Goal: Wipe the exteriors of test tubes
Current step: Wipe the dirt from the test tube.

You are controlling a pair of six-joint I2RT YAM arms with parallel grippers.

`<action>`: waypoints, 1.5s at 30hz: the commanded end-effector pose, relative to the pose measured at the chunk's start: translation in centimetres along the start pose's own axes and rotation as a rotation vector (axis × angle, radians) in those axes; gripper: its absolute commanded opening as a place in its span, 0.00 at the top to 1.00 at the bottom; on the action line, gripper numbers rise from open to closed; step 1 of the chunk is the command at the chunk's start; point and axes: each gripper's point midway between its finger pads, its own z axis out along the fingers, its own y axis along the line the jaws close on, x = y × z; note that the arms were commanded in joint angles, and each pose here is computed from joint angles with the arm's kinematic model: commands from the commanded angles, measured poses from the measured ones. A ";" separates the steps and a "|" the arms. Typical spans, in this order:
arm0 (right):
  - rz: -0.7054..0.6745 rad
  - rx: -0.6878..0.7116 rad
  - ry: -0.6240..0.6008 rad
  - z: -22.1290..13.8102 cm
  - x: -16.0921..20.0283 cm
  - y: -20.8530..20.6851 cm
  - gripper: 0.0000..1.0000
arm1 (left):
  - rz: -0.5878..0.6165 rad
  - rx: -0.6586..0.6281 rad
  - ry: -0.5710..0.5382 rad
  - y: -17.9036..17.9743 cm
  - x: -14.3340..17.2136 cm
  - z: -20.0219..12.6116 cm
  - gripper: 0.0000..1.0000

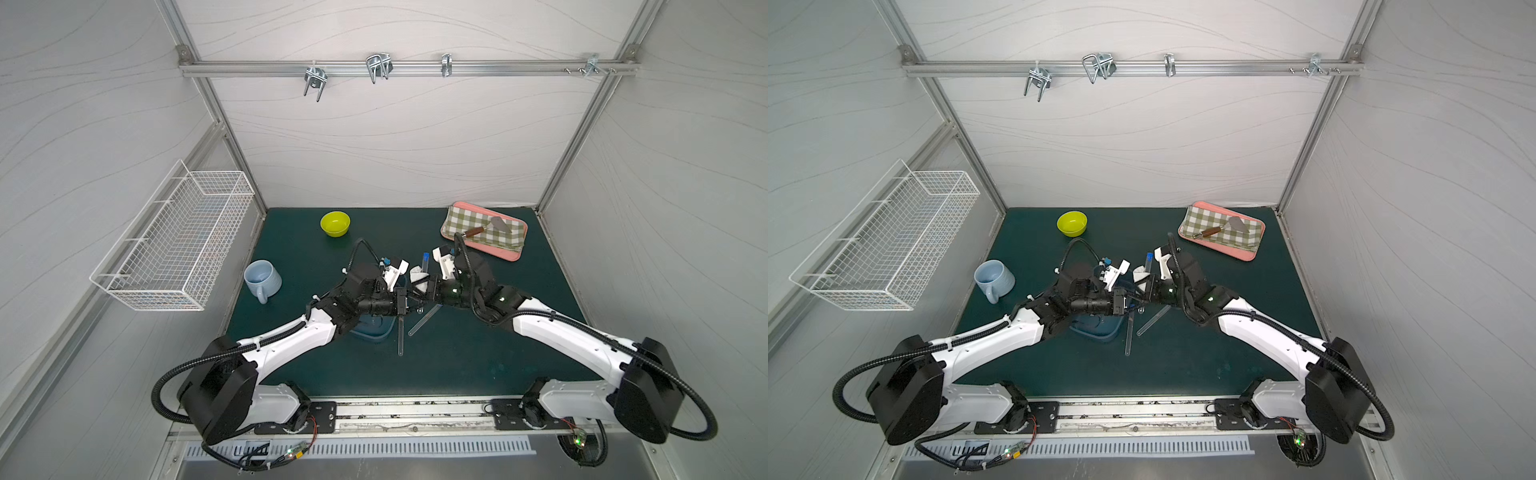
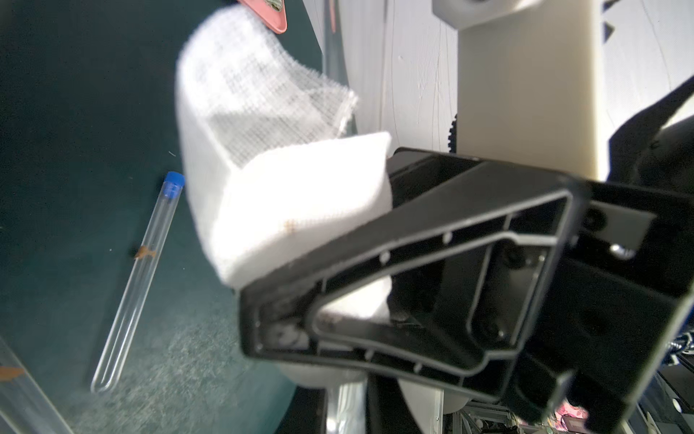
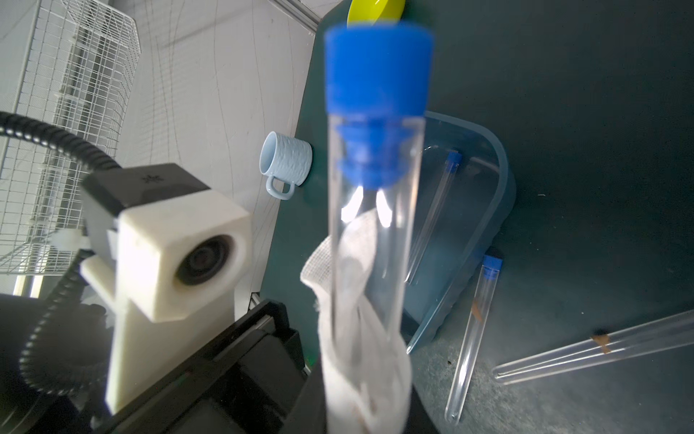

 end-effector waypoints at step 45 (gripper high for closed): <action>0.000 -0.003 0.042 0.2 2.5 0.1 0.80 | 0.039 0.030 -0.056 -1.4 -1.3 -0.7 0.94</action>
